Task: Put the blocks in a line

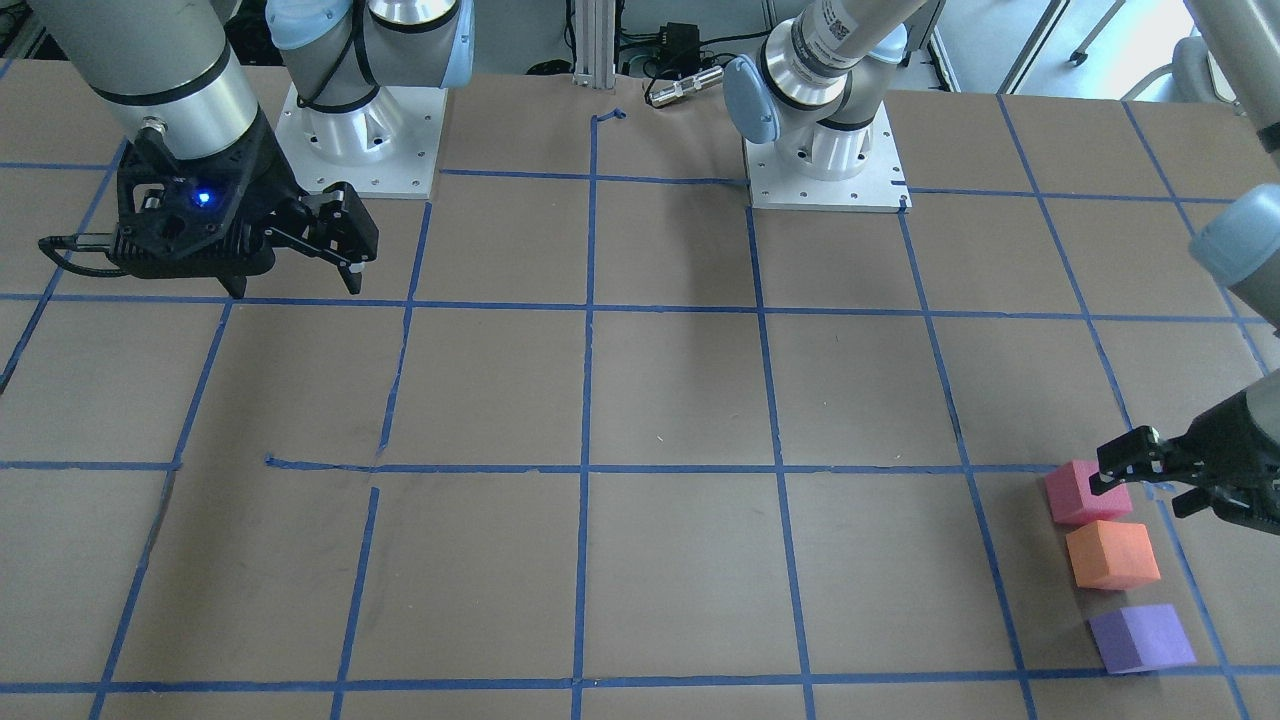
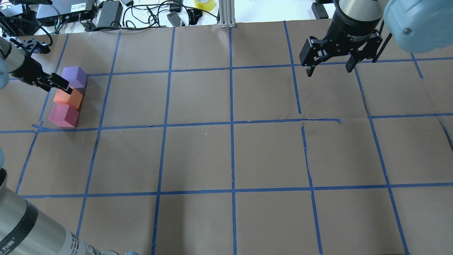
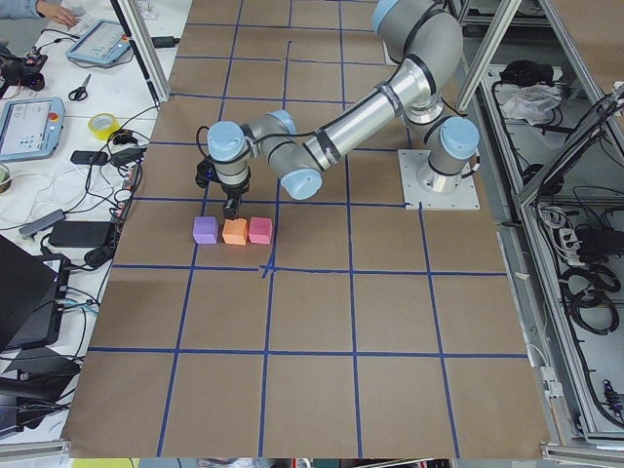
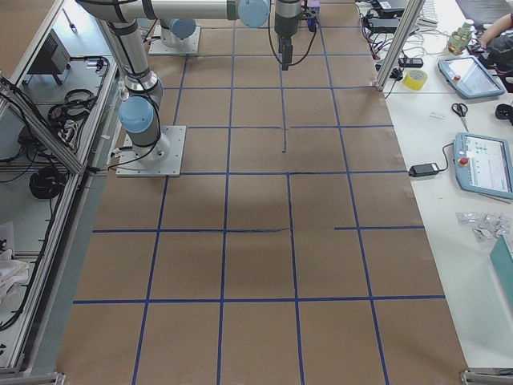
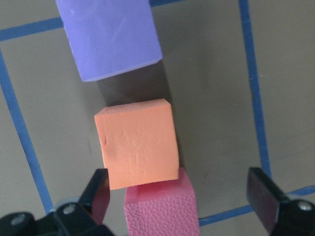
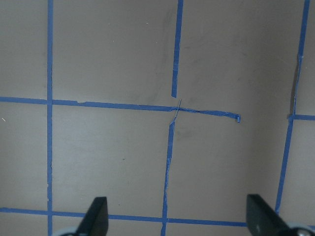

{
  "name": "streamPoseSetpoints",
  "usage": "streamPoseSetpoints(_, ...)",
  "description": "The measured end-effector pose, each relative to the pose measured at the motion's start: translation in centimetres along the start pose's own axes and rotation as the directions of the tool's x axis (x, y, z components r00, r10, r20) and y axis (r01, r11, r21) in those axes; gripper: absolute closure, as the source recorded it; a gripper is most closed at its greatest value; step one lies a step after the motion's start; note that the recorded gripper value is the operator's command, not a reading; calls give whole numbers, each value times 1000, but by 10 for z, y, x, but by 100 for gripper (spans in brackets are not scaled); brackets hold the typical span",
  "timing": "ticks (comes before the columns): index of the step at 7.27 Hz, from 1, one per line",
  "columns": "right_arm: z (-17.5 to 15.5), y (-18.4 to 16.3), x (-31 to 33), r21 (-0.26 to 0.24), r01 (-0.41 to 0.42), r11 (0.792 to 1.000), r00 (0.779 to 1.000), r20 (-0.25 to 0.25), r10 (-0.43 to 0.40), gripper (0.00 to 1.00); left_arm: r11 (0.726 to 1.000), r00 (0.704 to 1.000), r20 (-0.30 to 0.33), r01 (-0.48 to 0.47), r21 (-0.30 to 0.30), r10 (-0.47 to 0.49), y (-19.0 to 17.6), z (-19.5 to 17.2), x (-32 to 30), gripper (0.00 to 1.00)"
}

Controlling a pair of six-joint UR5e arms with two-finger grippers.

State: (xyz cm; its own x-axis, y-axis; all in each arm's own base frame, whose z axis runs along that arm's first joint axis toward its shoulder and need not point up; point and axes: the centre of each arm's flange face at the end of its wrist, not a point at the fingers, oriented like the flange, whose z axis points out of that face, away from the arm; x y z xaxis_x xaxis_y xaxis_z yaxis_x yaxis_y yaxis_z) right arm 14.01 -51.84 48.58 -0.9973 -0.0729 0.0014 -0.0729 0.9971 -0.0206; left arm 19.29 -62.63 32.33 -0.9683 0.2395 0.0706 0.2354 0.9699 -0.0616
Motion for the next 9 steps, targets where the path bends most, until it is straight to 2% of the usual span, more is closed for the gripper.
streamPoseSetpoints(2,0,0,0,-2,0,1000,1000,-2,0,0,998,999,4,37,-47,-37,9,-66,73,0)
streamPoseSetpoints(4,1,0,0,-3,0,1000,1000,-3,0,0,996,997,12,72,-52,-72,12,-111,168,0)
streamPoseSetpoints(7,1,0,0,-2,1,1000,1000,-3,-1,0,998,998,34,51,-31,-50,4,-128,328,0)
streamPoseSetpoints(9,0,0,0,0,1,1000,1000,-3,-1,0,999,999,31,20,-34,-19,8,-126,366,0)
